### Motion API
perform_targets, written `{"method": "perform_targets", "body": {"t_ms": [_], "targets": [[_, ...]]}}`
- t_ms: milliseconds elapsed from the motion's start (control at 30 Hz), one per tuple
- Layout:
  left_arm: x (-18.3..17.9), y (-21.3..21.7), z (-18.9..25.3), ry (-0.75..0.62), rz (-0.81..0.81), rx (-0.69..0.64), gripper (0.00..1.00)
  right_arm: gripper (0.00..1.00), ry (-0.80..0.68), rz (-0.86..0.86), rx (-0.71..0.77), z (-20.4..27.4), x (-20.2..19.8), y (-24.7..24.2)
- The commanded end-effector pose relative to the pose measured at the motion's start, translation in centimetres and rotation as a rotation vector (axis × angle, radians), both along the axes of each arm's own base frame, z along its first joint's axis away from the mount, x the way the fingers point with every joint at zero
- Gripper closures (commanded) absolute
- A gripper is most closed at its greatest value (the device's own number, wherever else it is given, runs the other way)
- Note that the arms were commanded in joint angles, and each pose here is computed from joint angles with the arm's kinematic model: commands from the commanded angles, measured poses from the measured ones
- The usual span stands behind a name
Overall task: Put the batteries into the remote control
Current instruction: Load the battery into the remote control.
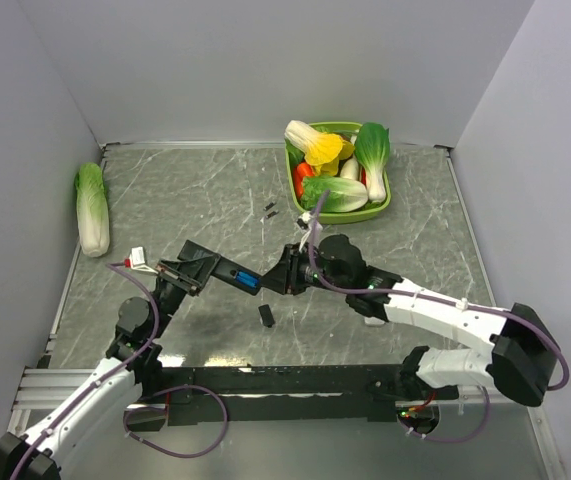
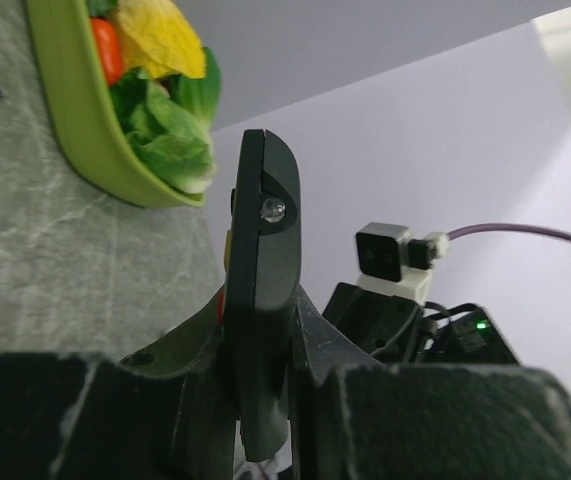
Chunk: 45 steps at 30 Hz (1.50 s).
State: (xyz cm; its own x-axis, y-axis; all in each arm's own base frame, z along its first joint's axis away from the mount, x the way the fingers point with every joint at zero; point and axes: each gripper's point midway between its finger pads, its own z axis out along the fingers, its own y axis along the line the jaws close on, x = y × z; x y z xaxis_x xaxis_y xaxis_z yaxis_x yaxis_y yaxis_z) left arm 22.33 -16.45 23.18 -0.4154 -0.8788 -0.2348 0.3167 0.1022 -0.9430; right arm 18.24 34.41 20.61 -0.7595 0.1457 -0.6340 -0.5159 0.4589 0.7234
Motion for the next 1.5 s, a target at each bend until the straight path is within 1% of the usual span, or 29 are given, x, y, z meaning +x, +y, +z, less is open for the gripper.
{"method": "perform_targets", "body": {"t_ms": [0, 67, 133, 233, 333, 367, 467, 500, 533, 567, 600, 633, 667, 733, 767, 800, 967, 1000, 1233, 1300, 1367, 1433, 1467], "targets": [[-1.4, -1.7, -3.0, 0.013, -0.102, 0.11, 0.99, 0.8, -0.069, -0.05, -0.144, -1.3, 1.8, 0.6], [-1.3, -1.8, -2.9, -0.002, -0.103, 0.13, 0.99, 0.81, -0.094, -0.064, -0.203, -1.7, 2.2, 0.7], [-1.2, -1.8, -3.5, 0.012, -0.099, 0.149, 0.99, 0.8, -0.109, -0.064, -0.239, -2.2, 2.4, 0.7], [-0.8, -1.6, -4.6, 0.045, -0.076, 0.175, 0.99, 0.77, -0.128, -0.057, -0.235, -2.1, 2.3, 0.8], [-0.3, -1.0, -5.9, 0.092, -0.034, 0.203, 0.99, 0.67, -0.151, -0.048, -0.217, -1.7, 2.0, 0.4], [-0.2, -0.8, -5.9, 0.09, -0.024, 0.207, 0.99, 0.61, -0.157, -0.043, -0.214, -1.7, 1.8, 0.3], [0.0, -0.5, -6.2, 0.096, -0.002, 0.224, 0.99, 0.55, -0.183, -0.014, -0.172, -1.0, 1.5, -0.1], [0.0, -0.4, -6.4, 0.099, 0.0, 0.231, 0.99, 0.53, -0.187, 0.017, -0.141, -0.3, 0.9, -0.1], [-0.1, -0.4, -6.6, 0.103, -0.001, 0.238, 0.99, 0.52, -0.21, 0.026, -0.107, 0.5, 1.2, -0.2], [-0.2, -0.4, -6.6, 0.097, -0.005, 0.246, 0.99, 0.46, -0.218, 0.049, -0.092, 0.5, 0.8, -0.3], [-0.1, -0.5, -5.4, 0.071, -0.002, 0.239, 0.99, 0.43, -0.234, 0.07, -0.07, 1.2, 0.6, -0.4], [-0.1, -0.5, -5.2, 0.063, -0.005, 0.243, 0.99, 0.41, -0.254, 0.113, -0.065, 1.4, 0.1, -0.4], [-0.2, -0.6, -5.1, 0.053, -0.012, 0.25, 0.99, 0.35, -0.27, 0.137, -0.062, 1.9, -0.1, -0.3], [-0.4, -0.8, -4.5, 0.031, -0.024, 0.254, 0.99, 0.29, -0.302, 0.206, -0.064, 2.3, -0.9, -0.1], [-0.5, -1.0, -4.3, 0.014, -0.036, 0.26, 0.99, 0.24, -0.306, 0.23, -0.066, 2.6, -1.1, 0.0], [-0.7, -1.2, -4.0, -0.001, -0.047, 0.26, 0.99, 0.22, -0.31, 0.256, -0.075, 2.2, -1.3, 0.1], [-1.6, -2.1, -2.0, -0.094, -0.111, 0.25, 0.99, 0.2, -0.272, 0.356, -0.081, 0.8, -2.3, 0.5], [-2.1, -2.4, -1.3, -0.128, -0.134, 0.243, 0.99, 0.2, -0.266, 0.364, -0.076, 0.6, -2.2, 0.5], [-3.5, -3.3, 0.8, -0.231, -0.211, 0.22, 0.99, 0.22, -0.243, 0.399, -0.081, -0.5, -2.5, 0.8], [-3.8, -3.6, 1.0, -0.244, -0.231, 0.219, 0.99, 0.25, -0.242, 0.4, -0.083, -0.8, -2.5, 0.8], [-4.1, -3.8, 1.4, -0.262, -0.25, 0.213, 0.99, 0.3, -0.241, 0.413, -0.07, -0.7, -2.6, 0.9], [-4.3, -3.9, 1.6, -0.271, -0.257, 0.209, 0.99, 0.33, -0.236, 0.431, -0.057, -0.7, -2.9, 1.1], [-4.4, -3.9, 1.9, -0.286, -0.258, 0.203, 0.99, 0.37, -0.237, 0.434, -0.053, -0.7, -2.9, 1.2]]}}
